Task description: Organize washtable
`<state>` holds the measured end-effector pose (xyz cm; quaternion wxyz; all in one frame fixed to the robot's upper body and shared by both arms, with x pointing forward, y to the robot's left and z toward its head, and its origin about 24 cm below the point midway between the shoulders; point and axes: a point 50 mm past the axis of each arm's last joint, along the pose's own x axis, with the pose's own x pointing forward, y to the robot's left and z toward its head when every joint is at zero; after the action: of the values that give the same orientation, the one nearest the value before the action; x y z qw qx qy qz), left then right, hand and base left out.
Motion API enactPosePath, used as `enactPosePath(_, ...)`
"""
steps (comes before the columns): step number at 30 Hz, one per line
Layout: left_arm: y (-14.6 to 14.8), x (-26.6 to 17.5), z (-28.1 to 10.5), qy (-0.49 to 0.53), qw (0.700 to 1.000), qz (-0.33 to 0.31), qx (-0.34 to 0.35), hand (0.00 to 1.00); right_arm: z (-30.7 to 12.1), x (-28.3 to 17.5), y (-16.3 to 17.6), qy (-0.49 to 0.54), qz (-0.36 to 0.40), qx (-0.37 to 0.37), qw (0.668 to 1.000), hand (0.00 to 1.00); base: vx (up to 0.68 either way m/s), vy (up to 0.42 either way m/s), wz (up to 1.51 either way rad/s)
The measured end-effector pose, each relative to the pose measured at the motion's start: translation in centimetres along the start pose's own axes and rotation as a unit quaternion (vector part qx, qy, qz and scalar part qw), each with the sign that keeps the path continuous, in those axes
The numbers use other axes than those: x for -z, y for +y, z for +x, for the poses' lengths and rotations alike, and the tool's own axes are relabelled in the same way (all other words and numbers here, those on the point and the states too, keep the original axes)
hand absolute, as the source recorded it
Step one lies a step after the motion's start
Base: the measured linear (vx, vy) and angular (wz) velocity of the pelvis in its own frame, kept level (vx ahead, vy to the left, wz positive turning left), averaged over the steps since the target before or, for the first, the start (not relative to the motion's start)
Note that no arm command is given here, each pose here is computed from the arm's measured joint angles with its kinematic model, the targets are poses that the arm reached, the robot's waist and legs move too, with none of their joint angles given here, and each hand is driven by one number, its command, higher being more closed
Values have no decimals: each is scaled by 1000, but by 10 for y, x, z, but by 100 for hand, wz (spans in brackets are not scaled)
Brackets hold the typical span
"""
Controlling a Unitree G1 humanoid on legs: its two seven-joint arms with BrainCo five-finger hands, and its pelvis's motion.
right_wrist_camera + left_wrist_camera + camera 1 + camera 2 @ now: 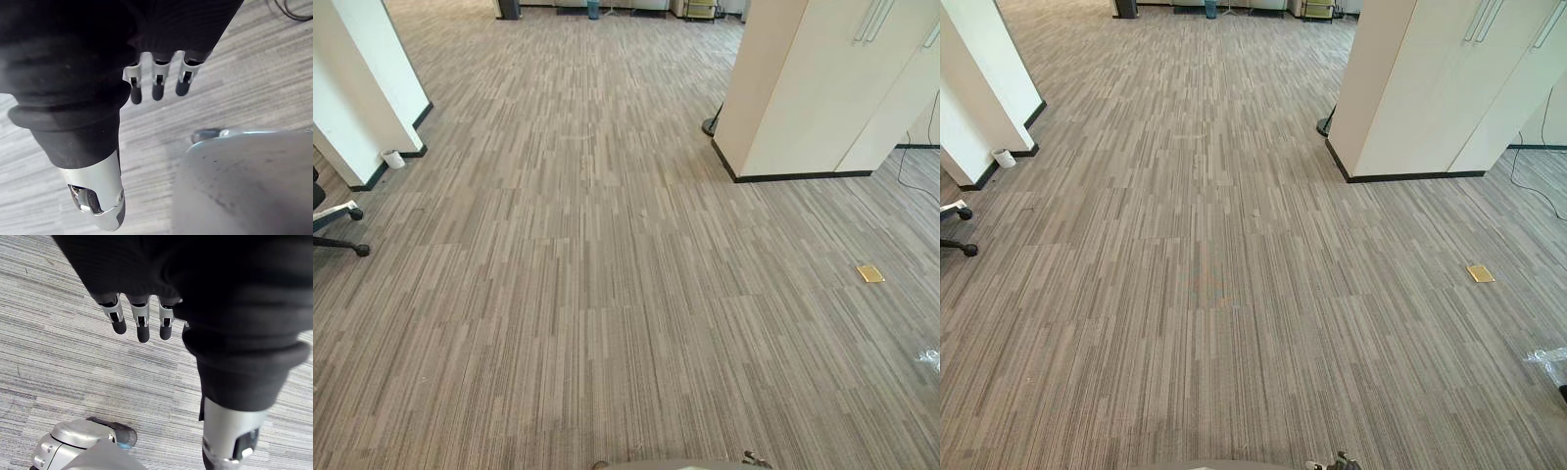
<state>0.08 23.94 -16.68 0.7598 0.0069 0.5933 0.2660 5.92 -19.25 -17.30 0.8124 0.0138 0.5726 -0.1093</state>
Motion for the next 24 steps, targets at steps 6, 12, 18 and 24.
enactPosePath(6, -13, -21, 2, -27, 999, -5, 16, 0, 3, -14, 1, -18, -39, -8, 999, 0, -11, -38, -2)
enactPosePath(12, -20, -4, -3, -15, 999, -13, 26, 0, -1, 1, -24, -2, -1, 33, 999, 0, -10, 149, 47)
enactPosePath(18, 4, -1, -1, -10, 1000, 6, 5, 0, -6, 16, -13, 1, 60, 36, 998, 0, 279, 143, 57)
enactPosePath(24, -34, -43, -1, -72, 996, -6, 51, 0, -6, 9, -22, -10, 61, 53, 997, 0, 642, 64, 49)
